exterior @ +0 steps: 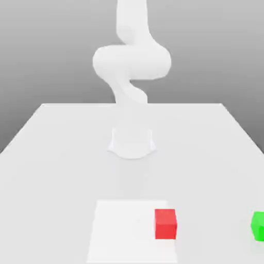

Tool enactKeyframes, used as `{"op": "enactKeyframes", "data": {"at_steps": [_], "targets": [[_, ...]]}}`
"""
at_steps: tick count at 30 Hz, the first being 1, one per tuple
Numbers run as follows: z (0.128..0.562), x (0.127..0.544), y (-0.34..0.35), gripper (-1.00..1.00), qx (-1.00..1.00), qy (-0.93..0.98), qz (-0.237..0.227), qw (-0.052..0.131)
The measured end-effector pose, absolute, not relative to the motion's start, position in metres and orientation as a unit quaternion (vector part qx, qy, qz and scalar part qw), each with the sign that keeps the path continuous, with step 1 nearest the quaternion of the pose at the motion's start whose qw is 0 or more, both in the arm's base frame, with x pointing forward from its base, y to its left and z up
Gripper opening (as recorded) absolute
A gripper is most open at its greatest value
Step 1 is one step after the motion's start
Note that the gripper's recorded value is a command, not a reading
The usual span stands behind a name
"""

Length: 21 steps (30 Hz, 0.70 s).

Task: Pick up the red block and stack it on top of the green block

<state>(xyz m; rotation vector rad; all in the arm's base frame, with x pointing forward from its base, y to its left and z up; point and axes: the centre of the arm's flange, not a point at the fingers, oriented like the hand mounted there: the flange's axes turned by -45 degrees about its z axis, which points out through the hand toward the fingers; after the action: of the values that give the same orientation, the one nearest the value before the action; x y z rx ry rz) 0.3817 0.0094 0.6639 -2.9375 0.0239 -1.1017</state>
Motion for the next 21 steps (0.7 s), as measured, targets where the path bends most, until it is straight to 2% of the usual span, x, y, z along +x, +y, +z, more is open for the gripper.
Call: {"op": "enactKeyframes", "data": {"at_steps": [5,10,15,21], "targets": [[0.559,0.435,0.028,0.00,-0.963,0.009,-0.271,0.001],[0.451,0.459,0.046,0.00,-0.981,0.009,-0.192,0.000],[0.344,0.456,0.062,0.00,-0.994,0.008,-0.111,0.000],[0.226,0.420,0.081,0.00,-1.000,0.005,-0.015,0.000]]}}
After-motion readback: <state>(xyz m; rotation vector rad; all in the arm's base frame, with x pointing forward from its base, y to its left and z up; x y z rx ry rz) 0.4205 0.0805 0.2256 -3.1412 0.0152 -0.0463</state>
